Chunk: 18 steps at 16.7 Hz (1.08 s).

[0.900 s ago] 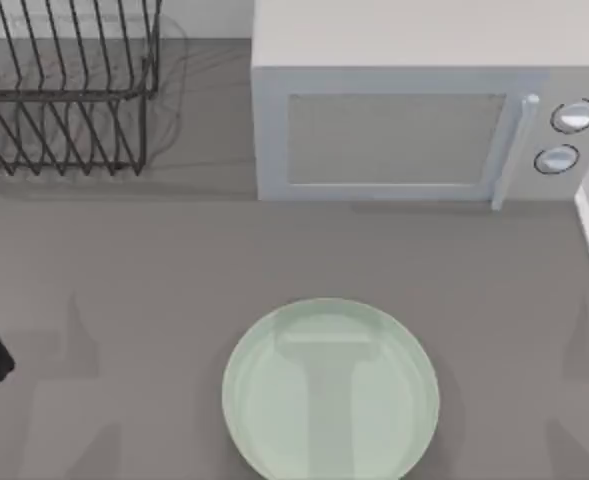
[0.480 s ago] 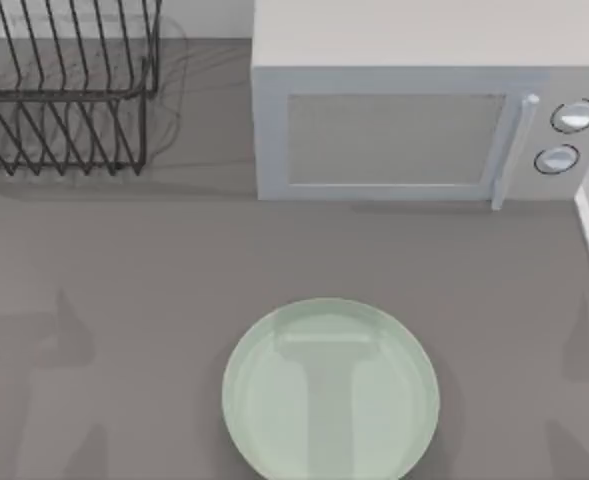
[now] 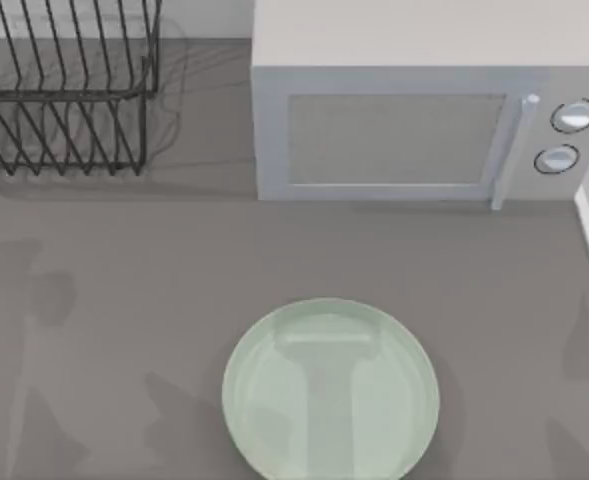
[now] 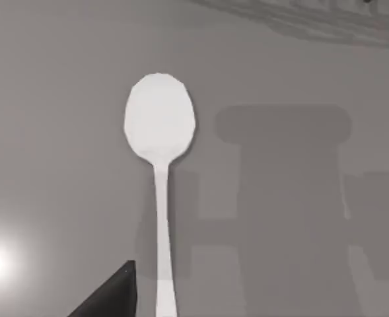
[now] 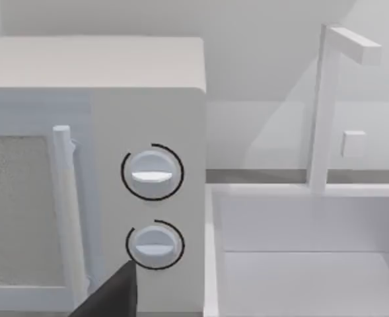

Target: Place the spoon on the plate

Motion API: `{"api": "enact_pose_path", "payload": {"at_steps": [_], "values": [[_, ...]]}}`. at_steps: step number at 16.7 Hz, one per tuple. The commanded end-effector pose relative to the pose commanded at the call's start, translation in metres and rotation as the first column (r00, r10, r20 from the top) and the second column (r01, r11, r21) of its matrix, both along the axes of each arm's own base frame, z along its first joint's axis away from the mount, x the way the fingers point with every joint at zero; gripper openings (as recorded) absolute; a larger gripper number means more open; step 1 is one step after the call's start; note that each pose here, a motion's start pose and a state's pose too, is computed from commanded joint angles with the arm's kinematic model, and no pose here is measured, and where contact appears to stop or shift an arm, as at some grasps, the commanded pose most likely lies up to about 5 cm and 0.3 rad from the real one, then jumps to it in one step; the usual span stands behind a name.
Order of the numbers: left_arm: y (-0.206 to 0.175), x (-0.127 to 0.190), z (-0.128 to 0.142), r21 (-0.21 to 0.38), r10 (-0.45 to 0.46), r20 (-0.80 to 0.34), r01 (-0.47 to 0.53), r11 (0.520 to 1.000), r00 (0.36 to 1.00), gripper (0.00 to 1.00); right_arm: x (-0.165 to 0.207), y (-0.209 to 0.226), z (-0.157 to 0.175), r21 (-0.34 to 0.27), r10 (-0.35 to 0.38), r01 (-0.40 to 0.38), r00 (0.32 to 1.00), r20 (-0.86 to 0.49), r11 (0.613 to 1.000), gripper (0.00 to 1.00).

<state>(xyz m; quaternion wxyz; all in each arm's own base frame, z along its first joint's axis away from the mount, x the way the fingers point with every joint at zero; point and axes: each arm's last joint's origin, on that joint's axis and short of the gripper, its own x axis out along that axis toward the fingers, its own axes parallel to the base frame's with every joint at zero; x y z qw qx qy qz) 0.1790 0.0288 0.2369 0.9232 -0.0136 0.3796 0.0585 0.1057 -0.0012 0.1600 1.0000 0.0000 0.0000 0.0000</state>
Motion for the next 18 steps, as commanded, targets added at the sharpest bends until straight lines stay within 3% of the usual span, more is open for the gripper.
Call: {"api": "enact_pose_path", "payload": {"at_steps": [5, 9, 13, 18], "values": [[0.030, 0.077, -0.008, -0.061, 0.013, -0.404, -0.041, 0.997, 0.915, 1.00, 0.000, 0.000, 0.000, 0.000, 0.000, 0.000, 1.000, 0.000, 1.000, 1.00], [0.055, 0.119, -0.029, -0.084, 0.013, -0.605, -0.080, 0.993, 0.796, 1.00, 0.000, 0.000, 0.000, 0.000, 0.000, 0.000, 1.000, 0.000, 1.000, 1.00], [0.069, 0.136, -0.044, -0.097, 0.005, -0.702, -0.103, 0.990, 0.712, 1.00, 0.000, 0.000, 0.000, 0.000, 0.000, 0.000, 1.000, 0.000, 1.000, 1.00], [0.068, 0.136, -0.045, -0.098, 0.001, -0.707, -0.100, 0.990, 0.707, 1.00, 0.000, 0.000, 0.000, 0.000, 0.000, 0.000, 1.000, 0.000, 1.000, 1.00]]}}
